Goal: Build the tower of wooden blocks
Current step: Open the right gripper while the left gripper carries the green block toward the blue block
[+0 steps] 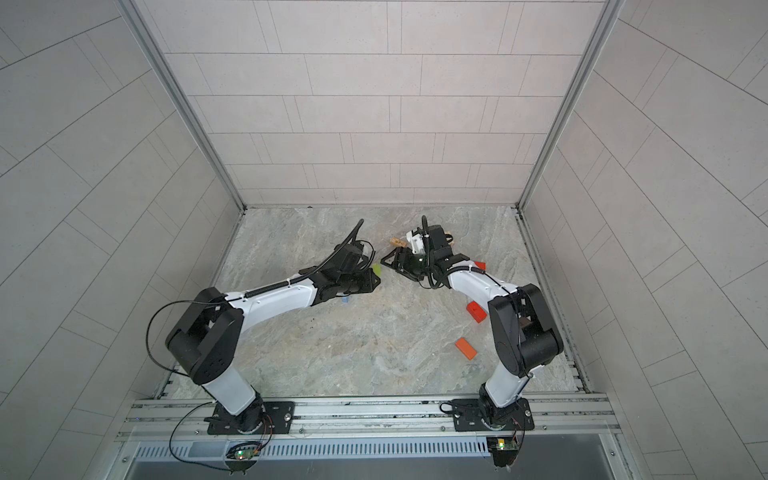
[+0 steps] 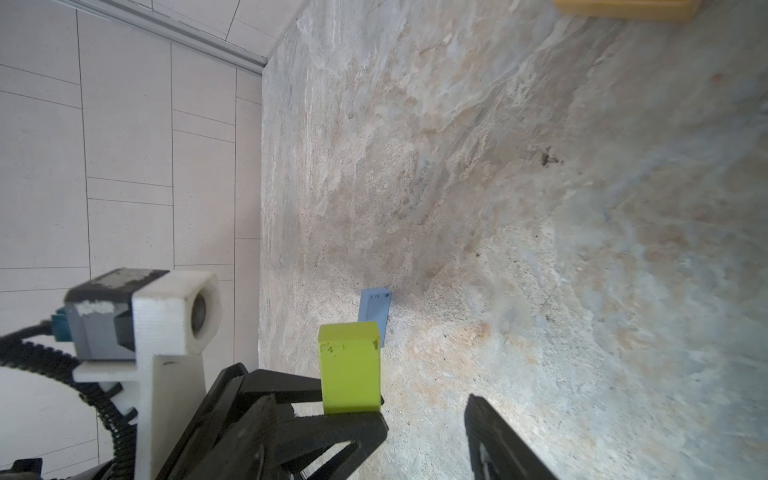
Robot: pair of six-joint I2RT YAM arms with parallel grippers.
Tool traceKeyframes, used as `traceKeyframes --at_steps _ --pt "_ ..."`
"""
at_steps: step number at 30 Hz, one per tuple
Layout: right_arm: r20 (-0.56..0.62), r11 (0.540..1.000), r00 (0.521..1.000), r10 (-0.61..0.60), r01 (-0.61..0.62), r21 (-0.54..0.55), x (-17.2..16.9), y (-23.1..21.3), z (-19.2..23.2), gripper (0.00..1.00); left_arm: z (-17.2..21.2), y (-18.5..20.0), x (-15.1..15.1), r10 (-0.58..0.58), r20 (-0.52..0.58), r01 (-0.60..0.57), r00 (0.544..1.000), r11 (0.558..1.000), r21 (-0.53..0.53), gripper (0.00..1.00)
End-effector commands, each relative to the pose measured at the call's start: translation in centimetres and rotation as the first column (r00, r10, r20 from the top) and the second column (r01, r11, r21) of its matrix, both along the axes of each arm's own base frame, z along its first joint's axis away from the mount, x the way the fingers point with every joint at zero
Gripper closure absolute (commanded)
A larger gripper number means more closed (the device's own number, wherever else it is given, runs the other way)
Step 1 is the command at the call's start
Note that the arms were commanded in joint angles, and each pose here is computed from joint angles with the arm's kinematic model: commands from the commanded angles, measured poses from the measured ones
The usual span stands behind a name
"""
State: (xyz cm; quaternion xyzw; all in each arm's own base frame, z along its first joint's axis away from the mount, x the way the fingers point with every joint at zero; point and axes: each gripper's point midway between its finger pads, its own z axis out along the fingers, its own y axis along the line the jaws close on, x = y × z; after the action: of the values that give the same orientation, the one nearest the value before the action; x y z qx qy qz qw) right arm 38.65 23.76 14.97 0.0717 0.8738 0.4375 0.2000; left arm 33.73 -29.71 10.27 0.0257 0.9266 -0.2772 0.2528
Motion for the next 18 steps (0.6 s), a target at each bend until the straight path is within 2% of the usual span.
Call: traceKeyframes --at_steps 1,4,7,13,18 --pt "0.021 0.999 0.999 -0.039 0.039 -0.033 -0.4 -1.0 0.2 0.27 -0.5 2.5 -1.2 0.018 0.035 -0.023 0.999 0.99 0.138 0.89" --pt "0.023 0.996 0.998 -0.059 0.06 -0.061 -0.7 -1.6 -0.5 0.27 -1.5 4.1 -2.1 0.031 0.049 -0.043 0.998 0.963 0.265 0.89" --pt "0.02 0.994 0.997 -0.072 0.074 -0.081 -1.0 -2.1 -1.1 0.27 -2.7 5.2 -2.6 0.049 0.055 -0.065 0.997 0.936 0.346 0.89" --pt "0.016 0.991 0.997 -0.075 0.076 -0.108 -1.7 -2.6 -1.8 0.27 -5.0 5.7 -2.8 0.074 0.062 -0.093 0.995 0.895 0.435 0.89" --pt "0.016 0.989 0.997 -0.073 0.075 -0.13 -2.4 -3.1 -2.1 0.28 -6.2 5.8 -2.3 0.061 0.063 -0.086 0.996 0.839 0.538 0.89"
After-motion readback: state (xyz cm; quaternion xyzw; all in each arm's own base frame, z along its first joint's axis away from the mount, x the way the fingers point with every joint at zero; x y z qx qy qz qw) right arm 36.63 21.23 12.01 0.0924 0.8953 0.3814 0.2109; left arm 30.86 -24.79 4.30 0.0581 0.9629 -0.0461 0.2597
